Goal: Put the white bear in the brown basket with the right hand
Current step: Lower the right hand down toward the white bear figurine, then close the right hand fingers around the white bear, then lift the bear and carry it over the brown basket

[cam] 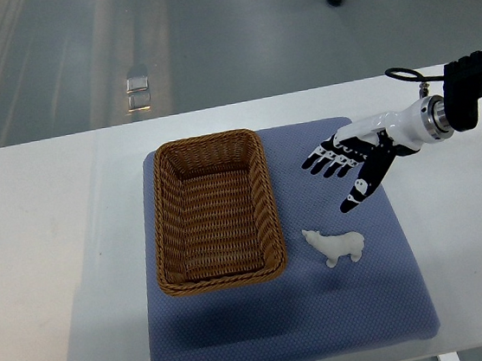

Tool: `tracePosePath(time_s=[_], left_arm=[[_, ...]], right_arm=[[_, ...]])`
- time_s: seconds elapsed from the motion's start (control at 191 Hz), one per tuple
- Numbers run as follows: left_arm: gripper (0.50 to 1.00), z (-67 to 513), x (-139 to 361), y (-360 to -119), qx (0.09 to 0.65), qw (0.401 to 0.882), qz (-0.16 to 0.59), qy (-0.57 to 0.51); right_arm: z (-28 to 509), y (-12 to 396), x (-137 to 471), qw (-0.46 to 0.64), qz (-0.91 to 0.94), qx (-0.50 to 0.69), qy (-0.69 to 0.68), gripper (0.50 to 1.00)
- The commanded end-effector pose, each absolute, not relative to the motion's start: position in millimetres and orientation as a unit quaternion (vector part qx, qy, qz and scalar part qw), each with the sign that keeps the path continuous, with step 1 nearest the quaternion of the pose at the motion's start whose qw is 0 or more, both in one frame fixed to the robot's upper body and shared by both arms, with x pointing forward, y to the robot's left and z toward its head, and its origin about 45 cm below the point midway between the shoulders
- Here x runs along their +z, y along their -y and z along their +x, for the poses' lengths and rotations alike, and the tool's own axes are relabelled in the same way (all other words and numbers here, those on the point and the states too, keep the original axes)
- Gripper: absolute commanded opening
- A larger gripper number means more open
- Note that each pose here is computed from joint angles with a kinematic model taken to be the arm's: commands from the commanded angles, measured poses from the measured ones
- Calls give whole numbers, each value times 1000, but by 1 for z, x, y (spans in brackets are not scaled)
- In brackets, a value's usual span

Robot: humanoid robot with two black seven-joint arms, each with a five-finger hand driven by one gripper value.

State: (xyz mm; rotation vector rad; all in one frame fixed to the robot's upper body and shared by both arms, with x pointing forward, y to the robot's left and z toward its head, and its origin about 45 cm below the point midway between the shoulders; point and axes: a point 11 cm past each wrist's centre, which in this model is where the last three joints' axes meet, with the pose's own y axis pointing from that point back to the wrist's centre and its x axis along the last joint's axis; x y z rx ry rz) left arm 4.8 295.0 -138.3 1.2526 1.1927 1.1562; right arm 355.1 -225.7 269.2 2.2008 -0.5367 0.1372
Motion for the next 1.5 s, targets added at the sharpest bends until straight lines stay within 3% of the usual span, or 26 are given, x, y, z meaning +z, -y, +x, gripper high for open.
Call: tracePosePath(time_s=[0.0, 0.742, 1.197, 1.494], left_arm=[[1000, 5, -138, -296, 480, 505, 520, -494], [1000, 5, -138, -295, 480, 506, 519, -494], [1000, 5, -138, -296, 480, 505, 520, -494], [1000, 5, -138, -296, 480, 505, 520, -494]], right_arm=[[351, 225, 259, 414, 882, 52, 220, 917], [322, 231, 205, 394, 887, 40, 239, 901], [309, 223, 183, 382, 886, 119, 233, 866], [301, 225, 173, 375, 886, 138, 235, 795]])
